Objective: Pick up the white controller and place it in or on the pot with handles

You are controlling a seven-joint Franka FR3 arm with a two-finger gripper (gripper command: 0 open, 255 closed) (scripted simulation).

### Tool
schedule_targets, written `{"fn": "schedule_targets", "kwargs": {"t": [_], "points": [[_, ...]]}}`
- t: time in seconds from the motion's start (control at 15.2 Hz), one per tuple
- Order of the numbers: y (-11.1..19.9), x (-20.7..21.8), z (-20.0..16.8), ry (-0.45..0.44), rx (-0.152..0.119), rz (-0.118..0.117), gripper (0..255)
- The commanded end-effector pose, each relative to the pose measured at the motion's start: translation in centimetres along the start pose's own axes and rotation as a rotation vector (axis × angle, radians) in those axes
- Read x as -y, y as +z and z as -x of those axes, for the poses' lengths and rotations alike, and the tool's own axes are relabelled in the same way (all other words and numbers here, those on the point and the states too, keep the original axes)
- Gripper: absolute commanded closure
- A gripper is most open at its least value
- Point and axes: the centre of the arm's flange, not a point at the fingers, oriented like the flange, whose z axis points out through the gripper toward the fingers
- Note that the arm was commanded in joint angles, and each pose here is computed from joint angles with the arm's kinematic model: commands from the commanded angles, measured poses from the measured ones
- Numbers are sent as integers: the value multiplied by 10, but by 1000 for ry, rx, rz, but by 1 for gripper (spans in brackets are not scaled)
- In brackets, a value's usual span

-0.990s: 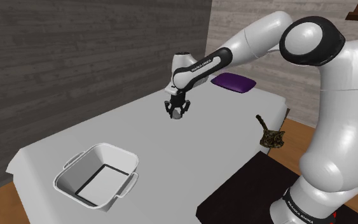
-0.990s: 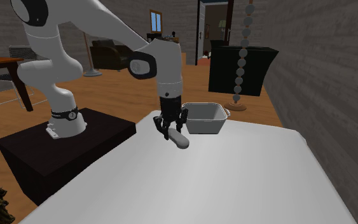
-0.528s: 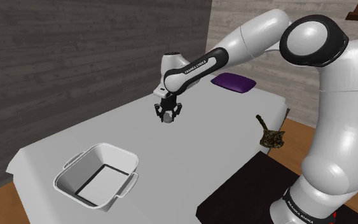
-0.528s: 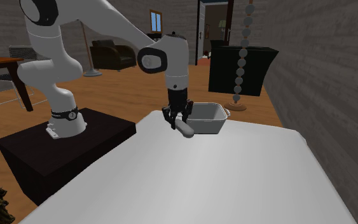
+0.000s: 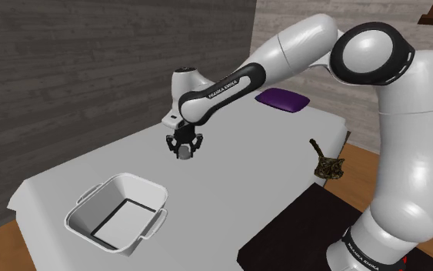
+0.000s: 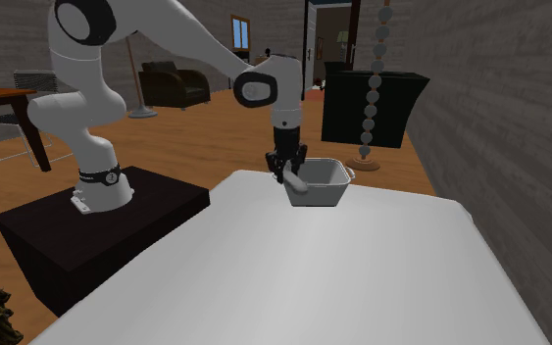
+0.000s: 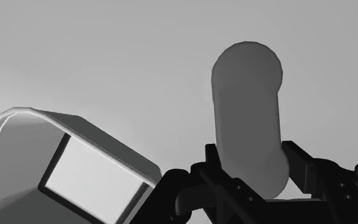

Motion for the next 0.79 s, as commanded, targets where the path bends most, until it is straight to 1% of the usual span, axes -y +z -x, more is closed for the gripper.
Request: {"fn": "schedule_targets", "kwargs": {"t": [0.0,0.73], "points": [[-1,-23,-15,2,0,0,255],[5,-145,-94,2,0,0,255]]}}
